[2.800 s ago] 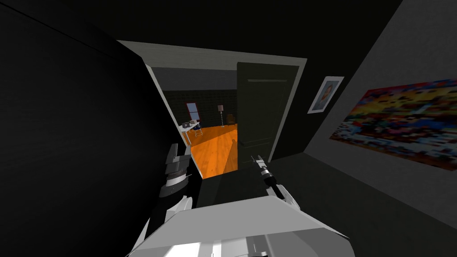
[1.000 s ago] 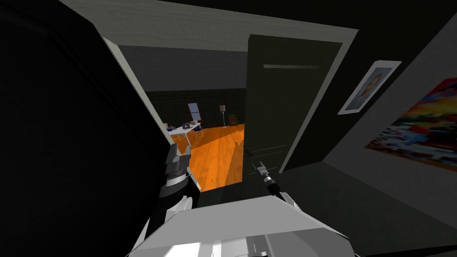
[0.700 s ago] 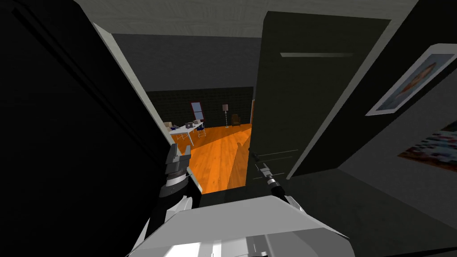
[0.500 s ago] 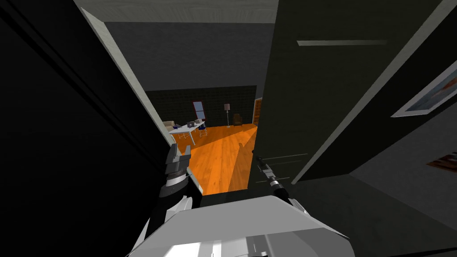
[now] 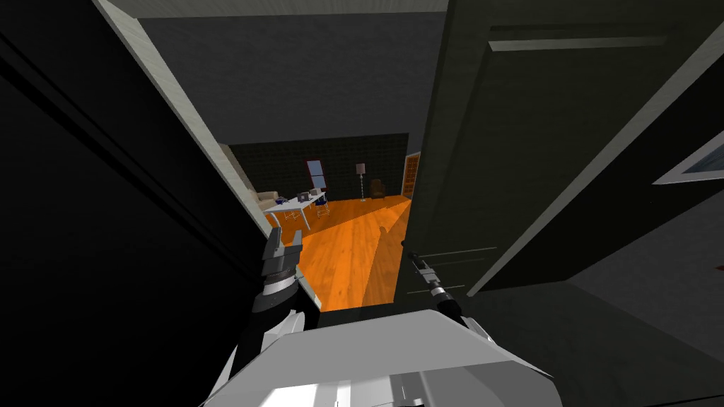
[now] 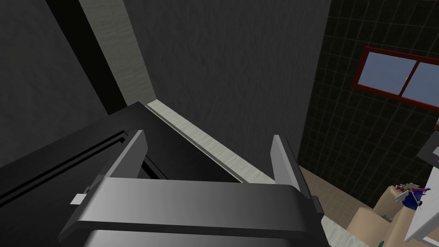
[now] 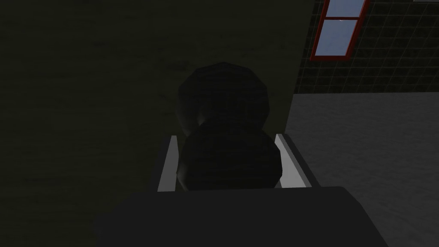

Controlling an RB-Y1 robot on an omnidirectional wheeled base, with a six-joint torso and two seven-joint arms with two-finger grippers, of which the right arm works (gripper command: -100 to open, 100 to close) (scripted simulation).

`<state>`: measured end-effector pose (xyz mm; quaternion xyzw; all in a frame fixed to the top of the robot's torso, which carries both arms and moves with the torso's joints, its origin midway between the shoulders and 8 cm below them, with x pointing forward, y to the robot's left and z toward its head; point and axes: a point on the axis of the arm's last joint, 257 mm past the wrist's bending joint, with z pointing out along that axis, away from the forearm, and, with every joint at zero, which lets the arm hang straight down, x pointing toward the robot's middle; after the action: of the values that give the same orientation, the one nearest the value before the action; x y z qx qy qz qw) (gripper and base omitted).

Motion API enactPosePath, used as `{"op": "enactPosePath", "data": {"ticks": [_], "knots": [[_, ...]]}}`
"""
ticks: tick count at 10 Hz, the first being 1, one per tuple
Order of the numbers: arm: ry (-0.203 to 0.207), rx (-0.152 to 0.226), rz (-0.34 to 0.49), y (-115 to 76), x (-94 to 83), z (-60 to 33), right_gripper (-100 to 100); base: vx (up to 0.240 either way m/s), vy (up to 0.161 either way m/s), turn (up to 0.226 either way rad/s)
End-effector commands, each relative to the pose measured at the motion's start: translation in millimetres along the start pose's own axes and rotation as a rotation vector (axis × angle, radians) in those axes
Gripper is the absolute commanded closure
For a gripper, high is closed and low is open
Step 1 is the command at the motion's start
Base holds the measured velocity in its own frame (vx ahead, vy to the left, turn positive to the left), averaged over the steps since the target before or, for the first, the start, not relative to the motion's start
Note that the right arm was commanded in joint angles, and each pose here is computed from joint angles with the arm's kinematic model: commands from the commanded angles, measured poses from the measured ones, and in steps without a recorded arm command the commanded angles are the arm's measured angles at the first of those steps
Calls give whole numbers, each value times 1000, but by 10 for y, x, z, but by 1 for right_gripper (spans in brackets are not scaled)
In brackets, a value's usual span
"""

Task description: Pull the door open

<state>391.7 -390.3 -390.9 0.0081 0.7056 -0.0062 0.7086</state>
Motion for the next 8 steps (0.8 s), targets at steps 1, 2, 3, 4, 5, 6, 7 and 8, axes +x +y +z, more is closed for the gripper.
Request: {"op": "enactPosePath", "data": {"ticks": [1, 2, 3, 4, 5, 6, 7, 8], "knots": [[4, -1, 3, 17, 18, -12, 100, -19, 2, 8], [4, -1, 3, 17, 18, -12, 100, -10, 1, -1], [4, -1, 3, 17, 18, -12, 100, 0, 0, 0], [4, -1, 3, 17, 18, -12, 100, 0, 0, 0], [2, 3, 36, -1, 10, 1, 100, -27, -10, 33], [0, 5, 58, 1, 6, 9, 100, -49, -23, 60], [-2, 6, 78, 3, 2, 16, 100, -49, -24, 44], [-4, 7, 98, 5, -2, 24, 100, -49, -15, 29]]}}
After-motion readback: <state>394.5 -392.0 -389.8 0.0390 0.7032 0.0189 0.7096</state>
